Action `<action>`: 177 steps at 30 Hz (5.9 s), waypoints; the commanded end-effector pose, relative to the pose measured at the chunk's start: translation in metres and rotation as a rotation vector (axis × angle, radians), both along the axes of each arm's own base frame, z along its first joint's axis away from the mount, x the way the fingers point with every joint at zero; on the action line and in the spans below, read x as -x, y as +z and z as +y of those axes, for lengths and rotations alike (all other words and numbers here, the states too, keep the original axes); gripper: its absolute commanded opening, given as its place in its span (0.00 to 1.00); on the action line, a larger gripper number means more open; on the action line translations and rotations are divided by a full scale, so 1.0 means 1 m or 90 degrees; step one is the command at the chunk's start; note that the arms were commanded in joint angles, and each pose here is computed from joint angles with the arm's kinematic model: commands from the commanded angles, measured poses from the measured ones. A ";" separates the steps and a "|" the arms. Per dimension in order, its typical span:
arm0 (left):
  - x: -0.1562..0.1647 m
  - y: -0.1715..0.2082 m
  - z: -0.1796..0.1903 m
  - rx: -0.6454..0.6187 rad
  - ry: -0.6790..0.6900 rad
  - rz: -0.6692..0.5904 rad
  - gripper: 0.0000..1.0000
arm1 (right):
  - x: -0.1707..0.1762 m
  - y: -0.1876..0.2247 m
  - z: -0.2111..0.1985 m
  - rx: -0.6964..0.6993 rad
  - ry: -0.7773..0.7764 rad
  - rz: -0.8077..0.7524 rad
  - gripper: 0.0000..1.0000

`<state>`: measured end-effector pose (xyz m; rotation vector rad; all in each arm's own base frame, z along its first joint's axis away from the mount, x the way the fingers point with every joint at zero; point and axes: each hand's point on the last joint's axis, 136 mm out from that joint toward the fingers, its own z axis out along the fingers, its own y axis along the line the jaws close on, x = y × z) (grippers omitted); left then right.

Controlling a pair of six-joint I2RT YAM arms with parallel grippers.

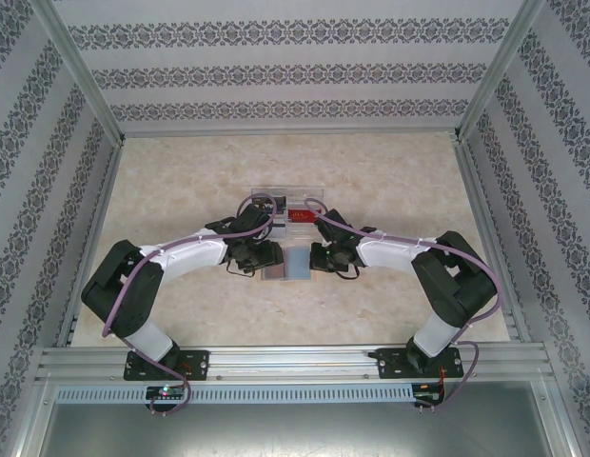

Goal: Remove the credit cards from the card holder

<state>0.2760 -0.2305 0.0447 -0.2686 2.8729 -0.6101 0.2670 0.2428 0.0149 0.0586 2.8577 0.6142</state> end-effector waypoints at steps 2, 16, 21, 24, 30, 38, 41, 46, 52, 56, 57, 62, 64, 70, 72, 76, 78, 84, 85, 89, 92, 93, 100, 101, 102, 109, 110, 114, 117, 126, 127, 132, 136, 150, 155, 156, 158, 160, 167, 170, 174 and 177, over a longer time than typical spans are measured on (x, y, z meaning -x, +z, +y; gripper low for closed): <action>0.002 -0.009 0.000 0.000 -0.011 0.017 0.56 | 0.018 -0.020 -0.002 0.026 0.008 0.051 0.09; 0.005 -0.016 0.001 -0.005 -0.010 0.032 0.54 | 0.018 -0.021 -0.002 0.026 0.009 0.054 0.09; 0.002 -0.005 0.009 -0.021 0.003 0.005 0.55 | 0.018 -0.021 -0.001 0.024 0.010 0.054 0.09; 0.002 -0.005 0.014 -0.037 0.007 0.005 0.54 | 0.017 -0.021 -0.001 0.025 0.009 0.054 0.09; 0.006 -0.014 0.014 -0.041 0.005 0.025 0.54 | 0.018 -0.021 0.000 0.024 0.010 0.055 0.09; 0.006 -0.018 -0.004 0.014 -0.021 0.034 0.54 | 0.017 -0.021 0.001 0.023 0.012 0.056 0.09; 0.007 -0.023 -0.008 0.022 -0.025 0.045 0.54 | 0.017 -0.021 0.002 0.022 0.013 0.055 0.09; 0.006 -0.020 -0.012 0.035 -0.030 0.041 0.58 | 0.017 -0.021 0.001 0.023 0.012 0.055 0.09; 0.002 -0.010 -0.015 0.047 -0.036 0.025 0.73 | 0.017 -0.022 0.001 0.023 0.011 0.057 0.09; 0.001 -0.005 -0.018 0.052 -0.046 0.017 0.91 | 0.017 -0.022 0.002 0.023 0.012 0.056 0.09; 0.000 -0.003 -0.019 0.057 -0.050 0.014 0.94 | 0.017 -0.022 0.002 0.022 0.012 0.056 0.09; -0.001 0.002 -0.027 0.077 -0.068 0.006 1.00 | 0.017 -0.022 0.002 0.023 0.012 0.057 0.09; -0.001 0.002 -0.028 0.077 -0.071 0.006 1.00 | 0.017 -0.021 0.002 0.023 0.012 0.056 0.09; -0.002 0.015 -0.031 0.095 -0.075 -0.014 1.00 | 0.014 -0.017 -0.001 0.024 0.008 0.049 0.10; -0.002 0.022 -0.031 0.100 -0.076 -0.024 1.00 | 0.013 -0.014 -0.002 0.023 0.006 0.044 0.11; -0.004 0.037 -0.030 0.101 -0.080 -0.039 1.00 | 0.010 -0.008 -0.004 0.022 0.004 0.036 0.14; -0.004 0.039 -0.027 0.093 -0.079 -0.041 1.00 | 0.008 -0.003 -0.005 0.022 0.003 0.030 0.15; -0.003 0.032 -0.008 0.061 -0.057 -0.034 0.97 | 0.000 0.025 -0.003 0.009 0.000 -0.004 0.17; -0.002 0.029 -0.003 0.057 -0.049 -0.030 0.92 | -0.002 0.030 0.000 0.003 -0.001 -0.011 0.17; -0.002 0.018 0.012 0.051 -0.026 -0.016 0.62 | -0.006 0.049 0.016 -0.028 0.004 -0.034 0.17; -0.001 0.010 0.016 0.044 -0.025 -0.007 0.41 | -0.008 0.060 0.034 -0.051 0.019 -0.043 0.17; -0.001 0.007 0.016 0.044 -0.024 -0.005 0.36 | -0.007 0.062 0.043 -0.060 0.028 -0.042 0.17; 0.001 -0.010 0.014 0.043 -0.026 0.018 0.26 | -0.004 0.049 0.074 -0.100 0.039 0.000 0.17; 0.001 -0.012 0.015 0.042 -0.024 0.020 0.26 | -0.003 0.045 0.075 -0.101 0.040 0.007 0.17; 0.002 -0.014 0.015 0.041 -0.024 0.021 0.26 | -0.002 0.041 0.077 -0.103 0.040 0.014 0.17; 0.007 -0.026 0.017 0.040 -0.017 0.039 0.24 | 0.000 0.021 0.082 -0.107 0.035 0.046 0.17; 0.007 -0.027 0.017 0.040 -0.017 0.040 0.23 | -0.001 0.020 0.083 -0.107 0.035 0.047 0.17; 0.008 -0.029 0.017 0.041 -0.015 0.044 0.22 | -0.001 0.016 0.085 -0.109 0.037 0.055 0.17; 0.009 -0.030 0.017 0.040 -0.013 0.046 0.22 | 0.000 0.013 0.086 -0.108 0.037 0.059 0.17; 0.009 -0.030 0.019 0.033 -0.013 0.049 0.15 | 0.002 0.010 0.083 -0.107 0.034 0.063 0.00; 0.009 -0.030 0.020 0.026 -0.010 0.051 0.13 | 0.002 0.010 0.081 -0.104 0.031 0.063 0.00; 0.013 -0.039 0.032 -0.022 0.004 0.074 0.00 | 0.003 0.009 0.070 -0.100 0.017 0.063 0.00; 0.017 -0.044 0.039 -0.043 0.012 0.086 0.00 | 0.004 0.011 0.060 -0.096 0.005 0.058 0.00; 0.017 -0.039 0.036 -0.030 0.009 0.081 0.00 | 0.002 0.029 0.058 -0.124 0.020 0.025 0.09; 0.018 -0.039 0.036 -0.028 0.009 0.081 0.00 | -0.003 0.032 0.074 -0.142 0.032 0.025 0.12; 0.018 -0.039 0.036 -0.028 0.009 0.081 0.00 | -0.004 0.032 0.076 -0.143 0.033 0.025 0.12; 0.018 -0.040 0.036 -0.028 0.009 0.082 0.00 | -0.004 0.030 0.079 -0.143 0.036 0.029 0.13; 0.018 -0.039 0.036 -0.027 0.008 0.081 0.00 | -0.004 0.027 0.082 -0.144 0.039 0.037 0.14; 0.018 -0.039 0.035 -0.024 0.008 0.081 0.00 | -0.002 0.017 0.084 -0.136 0.039 0.053 0.14; 0.017 -0.039 0.035 -0.023 0.009 0.081 0.00 | -0.001 0.015 0.083 -0.132 0.038 0.055 0.16; 0.017 -0.039 0.034 -0.022 0.009 0.081 0.00 | 0.000 0.012 0.084 -0.134 0.038 0.062 0.17; 0.017 -0.040 0.034 -0.021 0.010 0.082 0.00 | 0.001 0.010 0.087 -0.139 0.039 0.068 0.17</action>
